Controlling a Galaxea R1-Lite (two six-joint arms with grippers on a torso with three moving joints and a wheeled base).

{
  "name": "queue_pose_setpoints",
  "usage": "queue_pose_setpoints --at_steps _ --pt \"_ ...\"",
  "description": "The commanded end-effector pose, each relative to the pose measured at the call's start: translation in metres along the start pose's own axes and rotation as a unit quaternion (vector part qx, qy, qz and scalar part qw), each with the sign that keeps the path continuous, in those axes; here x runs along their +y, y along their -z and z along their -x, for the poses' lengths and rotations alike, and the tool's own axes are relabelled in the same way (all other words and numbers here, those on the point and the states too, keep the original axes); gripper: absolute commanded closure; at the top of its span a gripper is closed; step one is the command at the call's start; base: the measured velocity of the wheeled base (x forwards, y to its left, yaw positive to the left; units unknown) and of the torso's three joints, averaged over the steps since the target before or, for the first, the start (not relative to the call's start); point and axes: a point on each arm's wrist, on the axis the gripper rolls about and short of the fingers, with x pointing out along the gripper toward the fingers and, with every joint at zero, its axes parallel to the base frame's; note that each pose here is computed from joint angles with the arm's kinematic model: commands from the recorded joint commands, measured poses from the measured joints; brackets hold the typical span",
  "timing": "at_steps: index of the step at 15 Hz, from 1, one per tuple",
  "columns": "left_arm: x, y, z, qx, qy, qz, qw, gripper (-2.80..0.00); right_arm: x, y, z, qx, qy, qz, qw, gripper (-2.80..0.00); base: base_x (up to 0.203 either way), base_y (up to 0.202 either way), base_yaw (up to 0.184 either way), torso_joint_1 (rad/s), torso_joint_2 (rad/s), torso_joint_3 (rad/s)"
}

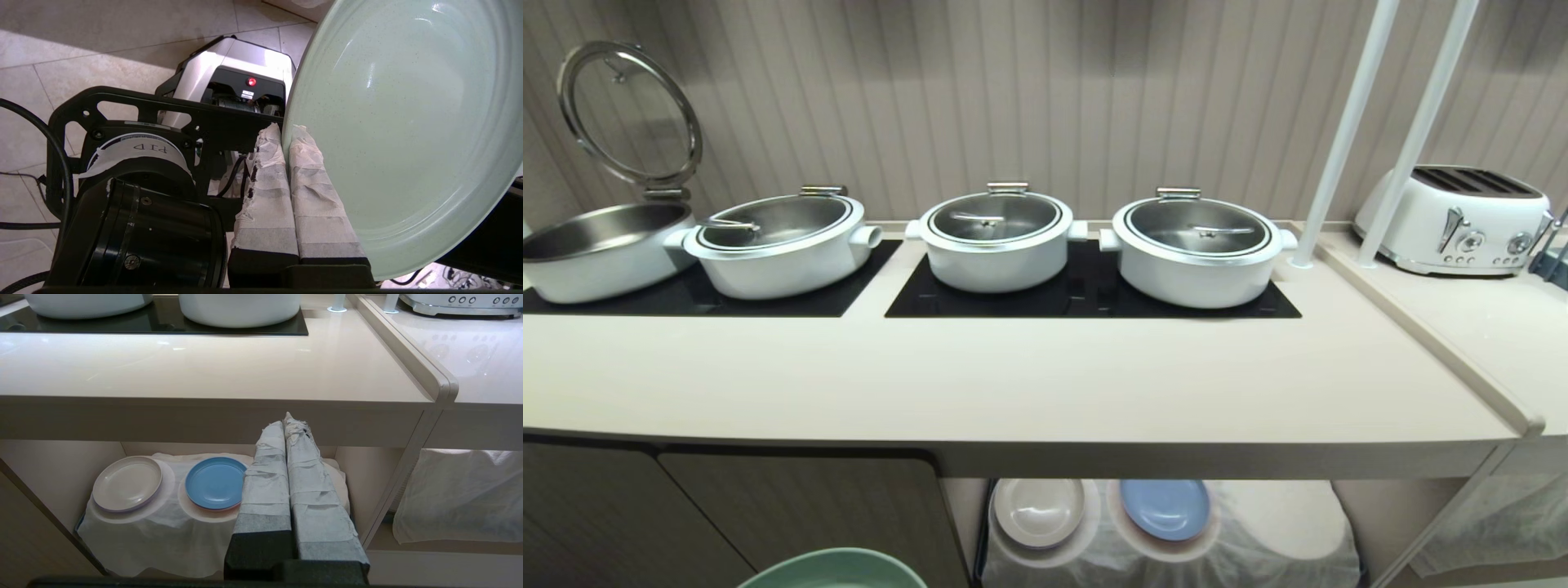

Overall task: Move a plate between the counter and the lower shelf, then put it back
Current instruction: Put the plate in the cupboard

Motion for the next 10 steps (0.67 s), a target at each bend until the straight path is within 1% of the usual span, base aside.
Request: queue_pose_setpoints --at_steps 1,3,10 --pt "0.0027 0.0034 -0.0012 0.002 -0.001 0.007 1.0 0.0 0.0 0.0001 0.0 0.001 0.0 0.0 1.0 0.0 0.0 0.0 0.0 0.0 0.0 0.0" --pt "0.0059 0.0073 -0.0033 0.005 -0.001 0.009 0.9999 0.0 0.0 0.0001 0.0 0.0 0.0 0.0 1.0 0.0 0.0 0.0 0.0 0.0 0.0 0.0" --pt "0.005 0.0059 -0.004 0.006 -0.001 0.009 0.9999 0.0 0.0 0.0 0.0 0.0 0.0 0.0 1.0 0.0 0.0 0.0 0.0 0.0 0.0 0.0"
